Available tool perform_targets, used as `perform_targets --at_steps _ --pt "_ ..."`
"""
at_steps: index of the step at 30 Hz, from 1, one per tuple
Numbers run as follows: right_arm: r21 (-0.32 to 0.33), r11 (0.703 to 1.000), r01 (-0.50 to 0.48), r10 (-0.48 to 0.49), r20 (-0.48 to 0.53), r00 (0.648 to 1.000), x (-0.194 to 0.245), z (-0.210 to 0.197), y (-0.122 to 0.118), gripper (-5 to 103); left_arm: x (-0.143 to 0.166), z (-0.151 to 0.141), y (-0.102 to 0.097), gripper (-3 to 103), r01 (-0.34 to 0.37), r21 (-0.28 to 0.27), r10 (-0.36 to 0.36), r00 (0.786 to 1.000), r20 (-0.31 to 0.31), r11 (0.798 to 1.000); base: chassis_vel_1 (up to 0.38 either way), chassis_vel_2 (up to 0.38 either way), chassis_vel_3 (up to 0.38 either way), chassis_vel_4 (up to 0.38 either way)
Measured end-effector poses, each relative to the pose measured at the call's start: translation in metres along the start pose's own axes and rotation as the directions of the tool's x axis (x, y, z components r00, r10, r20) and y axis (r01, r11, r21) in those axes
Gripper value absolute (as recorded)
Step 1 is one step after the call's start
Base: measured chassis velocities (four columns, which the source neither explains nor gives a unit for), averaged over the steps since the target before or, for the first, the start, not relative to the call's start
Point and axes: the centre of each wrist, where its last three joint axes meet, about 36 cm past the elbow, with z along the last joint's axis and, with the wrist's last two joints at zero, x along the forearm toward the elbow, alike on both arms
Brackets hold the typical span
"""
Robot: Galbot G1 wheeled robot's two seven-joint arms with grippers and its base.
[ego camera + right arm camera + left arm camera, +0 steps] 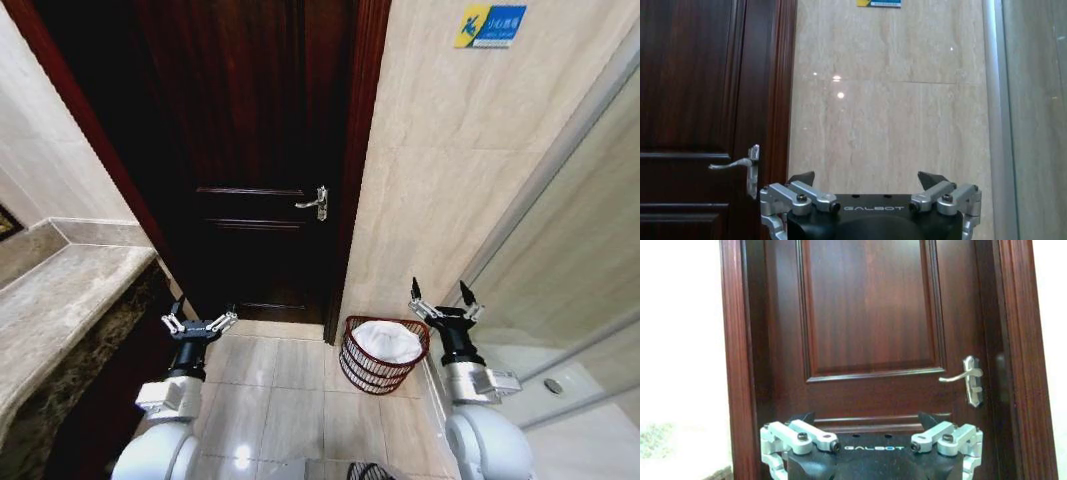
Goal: Discard the used towel into the hamper.
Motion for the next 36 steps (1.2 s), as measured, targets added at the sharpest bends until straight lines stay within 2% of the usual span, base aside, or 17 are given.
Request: perform_targets --at_steps 3,7,18,36 --pt "0.0 1.0 0.0 0.0 0.0 1.0 0.0 0.0 0.0 100 0.0 0.001 0.0 100 -0.001 0.002 0.001 1.0 0.0 1.0 0.0 0.0 0.0 0.0" --pt "0.002 1.0 0.0 0.0 -0.002 1.0 0.0 0.0 0.001 100 -0.001 0.007 -0.001 100 0.007 0.004 -0.008 0.999 0.046 1.0 0.0 0.0 0.0 0.0" --pt "0.004 1.0 0.015 -0.015 -0.073 0.997 0.006 -0.005 0.006 100 0.0 0.011 0.002 100 0.01 -0.01 -0.01 0.998 0.055 1.0 0.0 0.0 0.0 0.0" --pt "0.009 1.0 0.003 -0.002 -0.058 0.998 0.005 -0.001 0.008 100 -0.004 0.013 0.005 100 0.0 -0.022 0.002 0.998 0.061 1.0 0.097 -0.096 -0.095 0.103"
